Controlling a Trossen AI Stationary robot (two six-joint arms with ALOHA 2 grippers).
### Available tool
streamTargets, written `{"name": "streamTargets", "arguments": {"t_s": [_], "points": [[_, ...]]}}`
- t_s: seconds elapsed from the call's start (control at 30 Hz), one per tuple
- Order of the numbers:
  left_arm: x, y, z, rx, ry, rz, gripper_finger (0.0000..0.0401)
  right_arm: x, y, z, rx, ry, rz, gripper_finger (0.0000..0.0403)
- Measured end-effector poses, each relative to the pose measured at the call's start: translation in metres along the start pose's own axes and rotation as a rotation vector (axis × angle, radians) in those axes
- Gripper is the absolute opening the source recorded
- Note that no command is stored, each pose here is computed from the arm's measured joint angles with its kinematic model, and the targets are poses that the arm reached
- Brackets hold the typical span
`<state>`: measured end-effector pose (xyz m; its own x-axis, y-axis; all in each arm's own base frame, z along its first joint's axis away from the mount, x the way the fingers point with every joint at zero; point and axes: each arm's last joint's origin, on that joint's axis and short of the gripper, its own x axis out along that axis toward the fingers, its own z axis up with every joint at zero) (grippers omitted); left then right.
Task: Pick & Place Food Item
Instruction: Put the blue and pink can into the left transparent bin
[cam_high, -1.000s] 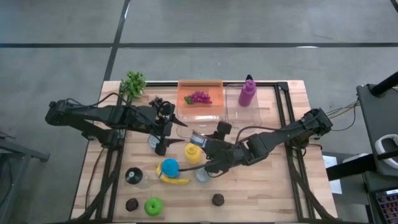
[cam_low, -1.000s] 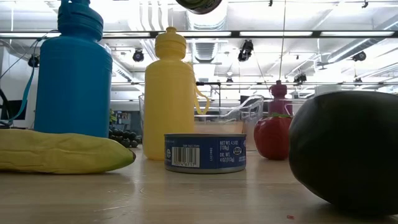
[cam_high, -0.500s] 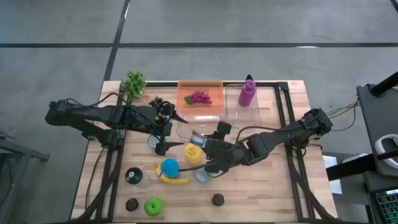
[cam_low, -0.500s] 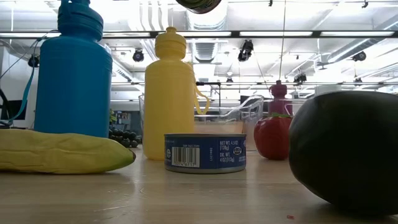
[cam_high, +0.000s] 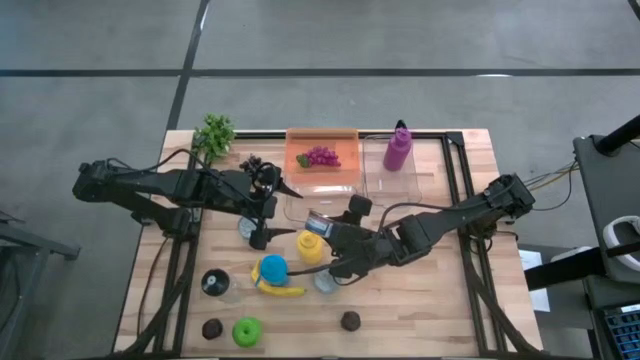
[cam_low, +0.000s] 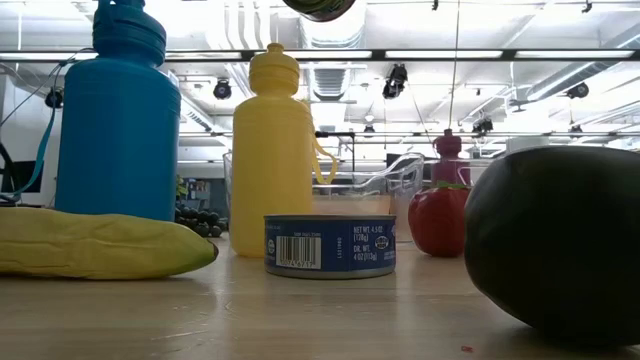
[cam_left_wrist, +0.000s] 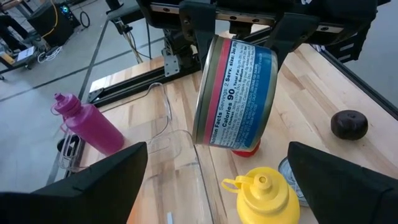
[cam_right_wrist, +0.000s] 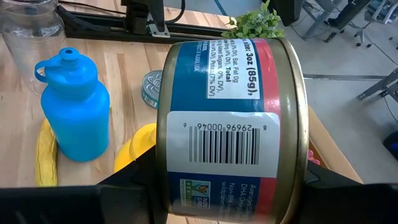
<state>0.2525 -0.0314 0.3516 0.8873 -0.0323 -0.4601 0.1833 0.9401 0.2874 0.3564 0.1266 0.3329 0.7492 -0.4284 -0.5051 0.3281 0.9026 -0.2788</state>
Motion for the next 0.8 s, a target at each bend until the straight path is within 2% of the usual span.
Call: {"name": "streamTargets", "arguments": {"t_s": [0.8], "points": [[0.0032,0.0002,0.0012,-0.021,-0.011,0.003,0.0386,0.0068,-0.0068,0.0069,-0.014,-0.036,-0.013,0.0180]]}}
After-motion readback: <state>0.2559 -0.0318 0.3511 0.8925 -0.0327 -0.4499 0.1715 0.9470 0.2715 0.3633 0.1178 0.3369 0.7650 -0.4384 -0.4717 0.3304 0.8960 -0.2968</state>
